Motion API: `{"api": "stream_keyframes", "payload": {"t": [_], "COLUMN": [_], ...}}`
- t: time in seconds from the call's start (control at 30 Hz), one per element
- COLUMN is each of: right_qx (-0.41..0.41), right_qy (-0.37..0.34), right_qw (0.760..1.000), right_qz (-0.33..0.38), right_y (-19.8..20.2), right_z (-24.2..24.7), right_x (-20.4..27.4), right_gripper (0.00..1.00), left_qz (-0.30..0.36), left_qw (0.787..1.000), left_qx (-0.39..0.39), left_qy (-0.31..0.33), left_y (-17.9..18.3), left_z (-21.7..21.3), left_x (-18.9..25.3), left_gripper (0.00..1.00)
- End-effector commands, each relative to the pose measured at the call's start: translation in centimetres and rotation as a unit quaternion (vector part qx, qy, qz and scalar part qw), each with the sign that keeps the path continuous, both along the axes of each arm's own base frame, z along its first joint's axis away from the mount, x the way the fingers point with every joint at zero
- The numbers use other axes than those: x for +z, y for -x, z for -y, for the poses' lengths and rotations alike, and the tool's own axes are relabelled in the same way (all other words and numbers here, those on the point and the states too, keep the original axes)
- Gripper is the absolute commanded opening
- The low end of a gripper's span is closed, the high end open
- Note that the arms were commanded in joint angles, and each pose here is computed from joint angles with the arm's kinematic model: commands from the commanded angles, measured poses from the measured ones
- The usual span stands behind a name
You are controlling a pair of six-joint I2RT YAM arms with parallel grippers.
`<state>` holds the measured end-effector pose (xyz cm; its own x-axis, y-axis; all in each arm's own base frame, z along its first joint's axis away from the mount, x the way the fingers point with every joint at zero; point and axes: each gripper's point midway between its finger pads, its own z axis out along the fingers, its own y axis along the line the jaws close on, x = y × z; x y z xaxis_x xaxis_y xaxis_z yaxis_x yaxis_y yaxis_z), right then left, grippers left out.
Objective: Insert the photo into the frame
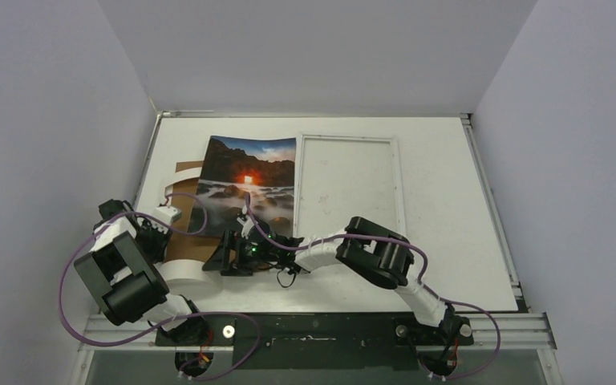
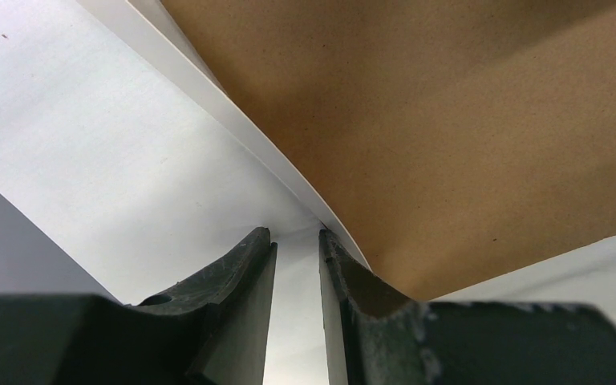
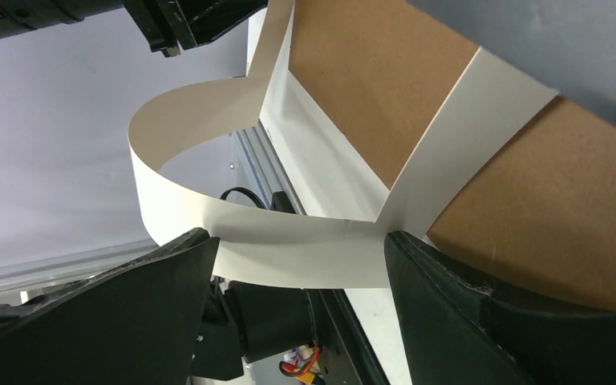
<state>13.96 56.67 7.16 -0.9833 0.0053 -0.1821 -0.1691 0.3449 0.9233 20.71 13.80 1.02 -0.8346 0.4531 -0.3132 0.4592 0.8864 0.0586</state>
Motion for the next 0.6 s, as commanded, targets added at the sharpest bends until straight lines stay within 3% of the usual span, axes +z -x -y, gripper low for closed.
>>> {"api": "stream_keyframes", "payload": {"t": [0.0, 0.43, 0.57], "right_qx": [0.026, 0.039, 0.039], "right_qy": [-0.025, -0.044, -0.040], "right_qw": [0.999, 0.998, 0.998], "right_qz": [0.024, 0.028, 0.026], "right_y": [0.0, -0.9, -1.1], "right_z": [-1.5, -2.8, -2.6], "right_x": [1.1, 1.6, 1.3], "right_gripper": [0.79, 0.80, 0.80], "left_qz": [-0.042, -0.033, -0.033], "left_qw": [0.998, 0.996, 0.995], "left_qx": [-0.005, 0.029, 0.042], "left_qy": [0.050, 0.073, 0.079], "left_y": [1.8, 1.3, 1.4], "left_z": [2.2, 1.0, 0.7], "left_x": [-1.7, -0.4, -0.2], "left_gripper": [0.26, 0.25, 0.16]}}
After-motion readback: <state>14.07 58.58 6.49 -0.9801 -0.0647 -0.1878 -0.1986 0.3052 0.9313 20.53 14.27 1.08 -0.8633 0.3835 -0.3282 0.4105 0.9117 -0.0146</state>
